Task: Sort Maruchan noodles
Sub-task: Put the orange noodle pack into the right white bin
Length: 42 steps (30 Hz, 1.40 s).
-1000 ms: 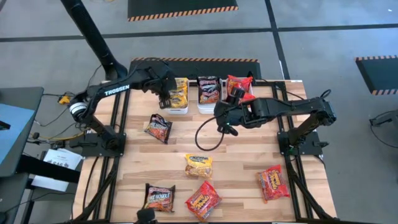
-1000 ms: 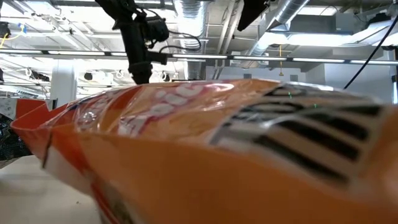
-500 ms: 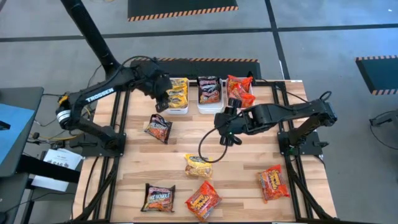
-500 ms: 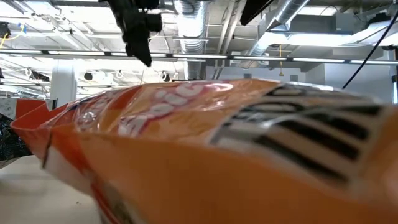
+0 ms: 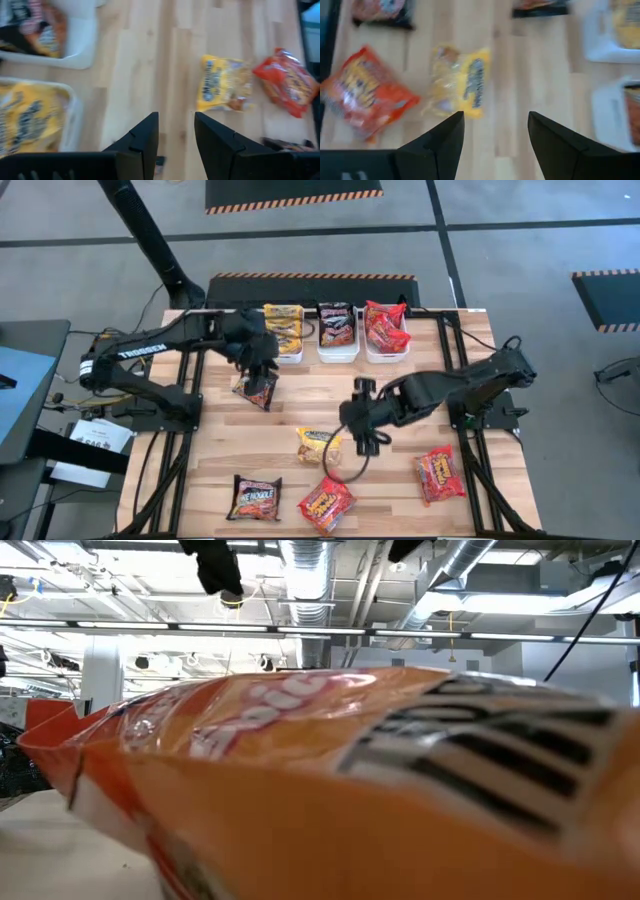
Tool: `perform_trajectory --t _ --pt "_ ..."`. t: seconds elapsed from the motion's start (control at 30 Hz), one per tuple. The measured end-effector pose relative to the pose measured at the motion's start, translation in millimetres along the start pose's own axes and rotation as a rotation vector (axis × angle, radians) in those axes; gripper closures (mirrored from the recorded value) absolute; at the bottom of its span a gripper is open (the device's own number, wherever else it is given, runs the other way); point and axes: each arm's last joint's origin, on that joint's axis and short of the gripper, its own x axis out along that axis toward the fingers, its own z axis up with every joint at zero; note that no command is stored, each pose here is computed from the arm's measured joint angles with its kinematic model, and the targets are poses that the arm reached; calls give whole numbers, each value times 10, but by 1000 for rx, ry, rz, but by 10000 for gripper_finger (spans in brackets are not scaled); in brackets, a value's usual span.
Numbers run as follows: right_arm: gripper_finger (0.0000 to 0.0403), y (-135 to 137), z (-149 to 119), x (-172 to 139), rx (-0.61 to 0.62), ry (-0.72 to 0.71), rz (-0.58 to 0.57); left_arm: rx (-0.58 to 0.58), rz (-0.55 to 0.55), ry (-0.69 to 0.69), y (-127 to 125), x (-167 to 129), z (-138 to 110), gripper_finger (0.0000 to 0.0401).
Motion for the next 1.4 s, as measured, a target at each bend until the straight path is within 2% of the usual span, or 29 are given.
perform_trajectory --t 0.07,0.3,0.63,0.73,0.8,1.07,1.4 --pt "158 134 33 88 -16 -14 56 15 -24 3 -125 16 2 289" --pt "158 606 -42 353 -147 15 130 19 -86 21 -474 44 -23 289" --pt "158 1124 -80 697 -206 -45 220 -30 -177 9 -849 63 -38 289" --pt "158 1240 -155 790 -239 -21 225 -41 -188 -21 -922 54 -21 289" --pt "158 1334 -135 827 -244 -67 250 -49 -191 -13 -953 53 -35 289" --pt "158 1604 -224 1006 -285 -97 283 -95 -177 -29 -1057 42 -47 289" --pt "158 1743 -331 1253 -323 -71 279 -189 -170 -40 -1074 36 -37 289"
